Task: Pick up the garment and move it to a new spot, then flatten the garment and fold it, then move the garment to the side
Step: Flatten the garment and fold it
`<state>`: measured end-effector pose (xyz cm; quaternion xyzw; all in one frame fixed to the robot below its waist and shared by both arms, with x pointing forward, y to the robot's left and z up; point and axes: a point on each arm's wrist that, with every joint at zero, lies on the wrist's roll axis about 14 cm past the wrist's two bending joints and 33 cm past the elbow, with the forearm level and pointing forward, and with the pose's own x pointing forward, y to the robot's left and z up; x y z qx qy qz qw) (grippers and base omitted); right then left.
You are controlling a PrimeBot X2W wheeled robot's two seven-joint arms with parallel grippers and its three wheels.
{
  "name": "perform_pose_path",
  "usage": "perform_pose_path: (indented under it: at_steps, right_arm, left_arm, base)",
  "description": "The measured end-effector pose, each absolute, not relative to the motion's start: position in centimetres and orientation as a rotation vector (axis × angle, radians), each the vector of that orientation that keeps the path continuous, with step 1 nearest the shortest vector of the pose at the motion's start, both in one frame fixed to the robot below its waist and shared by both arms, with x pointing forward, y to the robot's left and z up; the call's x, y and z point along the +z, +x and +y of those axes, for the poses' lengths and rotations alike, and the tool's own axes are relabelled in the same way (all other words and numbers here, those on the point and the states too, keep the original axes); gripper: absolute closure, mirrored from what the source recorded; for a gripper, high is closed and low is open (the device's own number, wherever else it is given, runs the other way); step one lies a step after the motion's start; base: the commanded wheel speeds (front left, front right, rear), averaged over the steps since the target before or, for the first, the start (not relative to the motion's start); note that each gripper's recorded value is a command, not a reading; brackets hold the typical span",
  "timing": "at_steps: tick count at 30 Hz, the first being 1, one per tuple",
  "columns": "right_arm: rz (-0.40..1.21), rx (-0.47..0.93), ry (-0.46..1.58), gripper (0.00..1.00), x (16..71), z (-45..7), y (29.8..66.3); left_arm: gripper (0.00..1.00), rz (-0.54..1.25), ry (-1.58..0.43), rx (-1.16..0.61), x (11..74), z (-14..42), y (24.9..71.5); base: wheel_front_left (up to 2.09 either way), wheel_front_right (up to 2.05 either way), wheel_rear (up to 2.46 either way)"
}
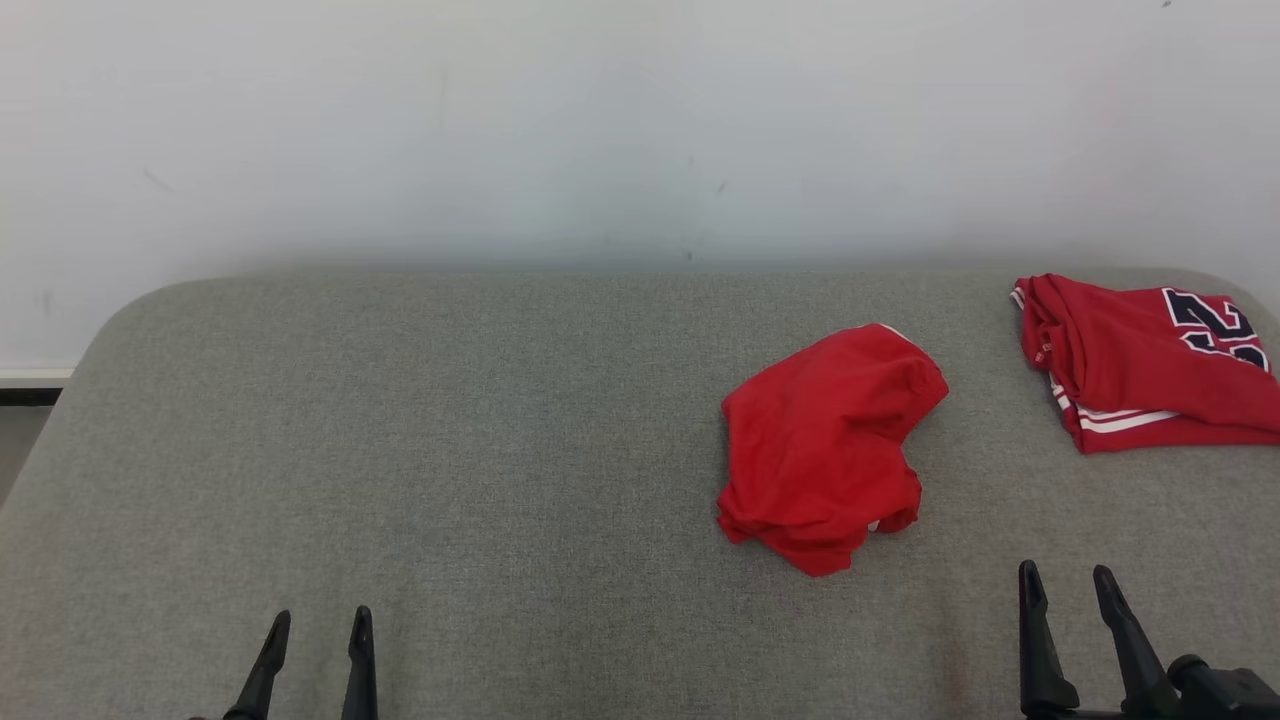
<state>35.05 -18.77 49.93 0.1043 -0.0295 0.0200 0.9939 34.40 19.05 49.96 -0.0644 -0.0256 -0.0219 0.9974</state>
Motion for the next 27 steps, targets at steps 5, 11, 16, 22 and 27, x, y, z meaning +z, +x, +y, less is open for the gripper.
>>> perform_pose_path:
  at_steps: [5, 11, 16, 22, 27]
  right_arm:
    - [-0.054, 0.039, 0.211, 0.0, 49.7, -18.8, 35.0]
    - [-0.047, 0.034, 0.212, 0.0, 49.5, -18.9, 35.0]
    - [-0.042, 0.035, 0.211, 0.0, 49.4, -18.9, 35.0]
    - [-0.09, 0.079, 0.17, 0.0, 51.4, -18.5, 37.2]
    - [-0.071, 0.102, 0.129, 0.0, 52.0, -18.7, 39.9]
  left_arm:
    - [0.0, -0.049, -0.124, -0.042, 49.9, 19.2, 34.5]
    - [0.0, -0.046, -0.123, -0.037, 49.7, 19.3, 34.5]
    - [0.0, -0.042, -0.126, -0.04, 49.6, 19.1, 34.6]
    - [0.0, -0.036, -0.125, -0.047, 49.4, 18.9, 34.8]
    - [0.0, -0.037, -0.124, -0.047, 49.4, 18.9, 35.3]
  base:
    - [0.0, 0.0, 0.0]
    - [0.0, 0.0, 0.0]
    - [0.0, 0.0, 0.0]
    - [0.0, 0.0, 0.0]
    - [0.0, 0.0, 0.0]
